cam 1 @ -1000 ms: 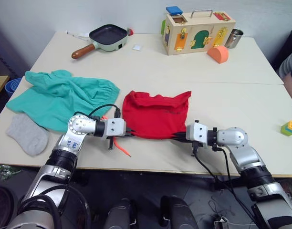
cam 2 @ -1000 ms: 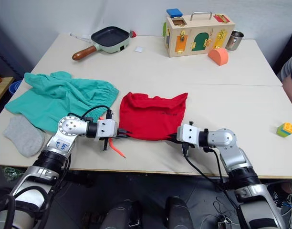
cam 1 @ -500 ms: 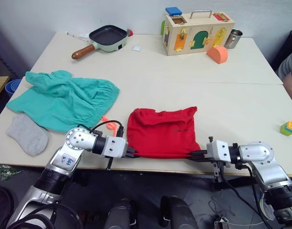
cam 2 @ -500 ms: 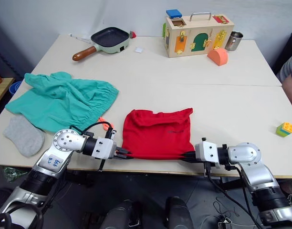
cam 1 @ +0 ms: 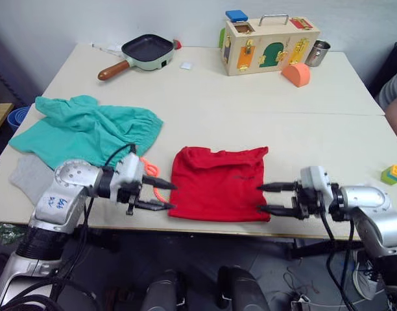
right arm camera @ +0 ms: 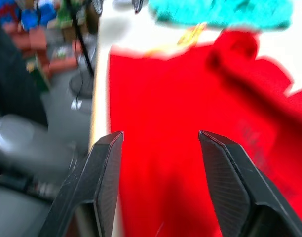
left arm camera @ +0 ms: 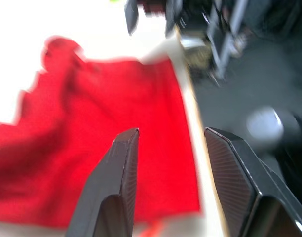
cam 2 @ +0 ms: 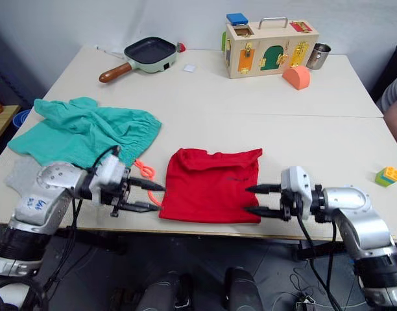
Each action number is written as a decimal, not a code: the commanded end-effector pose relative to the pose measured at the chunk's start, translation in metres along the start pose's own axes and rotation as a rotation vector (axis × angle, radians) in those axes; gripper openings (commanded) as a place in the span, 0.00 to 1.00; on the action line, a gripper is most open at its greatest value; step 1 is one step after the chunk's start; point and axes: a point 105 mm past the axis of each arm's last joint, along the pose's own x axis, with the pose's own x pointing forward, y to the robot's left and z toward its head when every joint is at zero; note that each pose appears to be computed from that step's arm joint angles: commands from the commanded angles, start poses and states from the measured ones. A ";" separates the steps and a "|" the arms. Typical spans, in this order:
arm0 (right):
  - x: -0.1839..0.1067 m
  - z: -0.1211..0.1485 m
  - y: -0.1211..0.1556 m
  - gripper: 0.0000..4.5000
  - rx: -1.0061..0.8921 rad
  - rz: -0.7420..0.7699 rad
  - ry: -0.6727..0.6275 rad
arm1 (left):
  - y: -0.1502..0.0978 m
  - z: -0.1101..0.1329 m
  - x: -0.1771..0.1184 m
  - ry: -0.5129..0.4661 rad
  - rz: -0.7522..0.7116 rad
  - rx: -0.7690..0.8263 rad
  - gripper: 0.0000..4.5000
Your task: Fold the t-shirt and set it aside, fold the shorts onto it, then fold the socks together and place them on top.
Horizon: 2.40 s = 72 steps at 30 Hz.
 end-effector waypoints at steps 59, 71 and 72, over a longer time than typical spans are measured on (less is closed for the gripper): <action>0.000 -0.069 -0.115 0.00 0.043 -0.738 0.047 | 0.079 -0.083 0.016 0.050 0.692 -0.132 0.01; 0.049 -0.008 -0.091 0.00 -0.011 -0.465 -0.197 | 0.074 -0.018 0.028 -0.259 0.540 -0.071 0.01; 0.056 -0.010 -0.086 0.00 -0.008 -0.443 -0.180 | 0.075 -0.019 0.032 -0.242 0.537 -0.069 0.01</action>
